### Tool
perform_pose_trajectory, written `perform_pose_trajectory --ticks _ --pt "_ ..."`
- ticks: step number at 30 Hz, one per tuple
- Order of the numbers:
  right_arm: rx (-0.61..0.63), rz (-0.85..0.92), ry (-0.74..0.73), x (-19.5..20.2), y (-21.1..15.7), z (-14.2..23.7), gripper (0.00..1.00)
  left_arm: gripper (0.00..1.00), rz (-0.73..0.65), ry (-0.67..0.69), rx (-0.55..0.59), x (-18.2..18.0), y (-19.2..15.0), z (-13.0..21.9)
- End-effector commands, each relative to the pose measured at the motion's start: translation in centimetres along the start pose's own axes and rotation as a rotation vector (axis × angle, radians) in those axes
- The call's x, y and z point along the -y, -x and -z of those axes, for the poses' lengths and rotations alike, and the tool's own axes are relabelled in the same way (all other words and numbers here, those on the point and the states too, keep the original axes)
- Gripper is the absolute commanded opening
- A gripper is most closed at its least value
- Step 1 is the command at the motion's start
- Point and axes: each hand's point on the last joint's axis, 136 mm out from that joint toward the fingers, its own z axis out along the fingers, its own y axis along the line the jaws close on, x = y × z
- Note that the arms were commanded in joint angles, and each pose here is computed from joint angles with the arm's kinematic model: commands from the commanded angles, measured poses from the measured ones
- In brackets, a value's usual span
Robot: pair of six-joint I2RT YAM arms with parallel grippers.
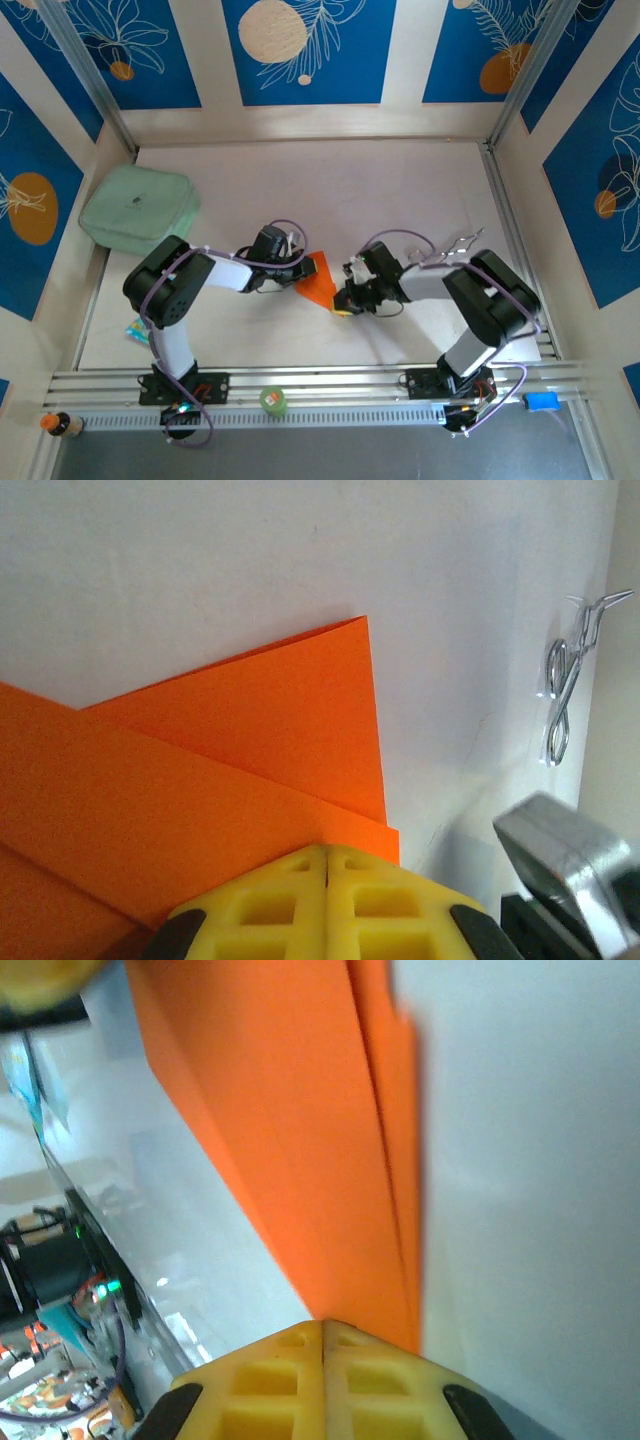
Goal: Fold a paper plane with a square sheet of paper (pick it up from the middle)
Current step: Fourth fold the wing at the center of the table, then turn over the paper at the center of the table.
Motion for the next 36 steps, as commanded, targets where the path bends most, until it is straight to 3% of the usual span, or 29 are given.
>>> perform_pose_trajectory --ticks 1,5,10,14,18,36 --pt "-0.058 -0.129 -0.046 2.7 -3.8 0.4 0.01 0.0 0.093 0.163 -0.03 -5.5 -1.7 0.4" --pt "-0.035 -0.157 -0.051 3.0 -4.7 0.9 0.01 0.0 0.098 0.164 -0.032 -5.6 -1.8 0.4" --pt "0.032 -0.154 -0.061 1.0 -3.1 2.6 0.07 0.0 0.105 0.156 -0.031 -5.4 -1.8 0.4" --pt "0.085 -0.244 -0.091 1.1 -1.8 3.4 0.24 0.0 0.115 0.151 -0.028 -5.5 -1.8 0.4" --pt "0.078 -0.272 -0.038 0.5 -1.5 2.9 0.34 0.0 0.12 0.147 -0.028 -5.4 -1.9 0.4" --pt "0.051 -0.261 -0.016 -0.4 -0.3 1.6 0.31 0.0 0.13 0.136 -0.034 -5.2 -1.8 0.2"
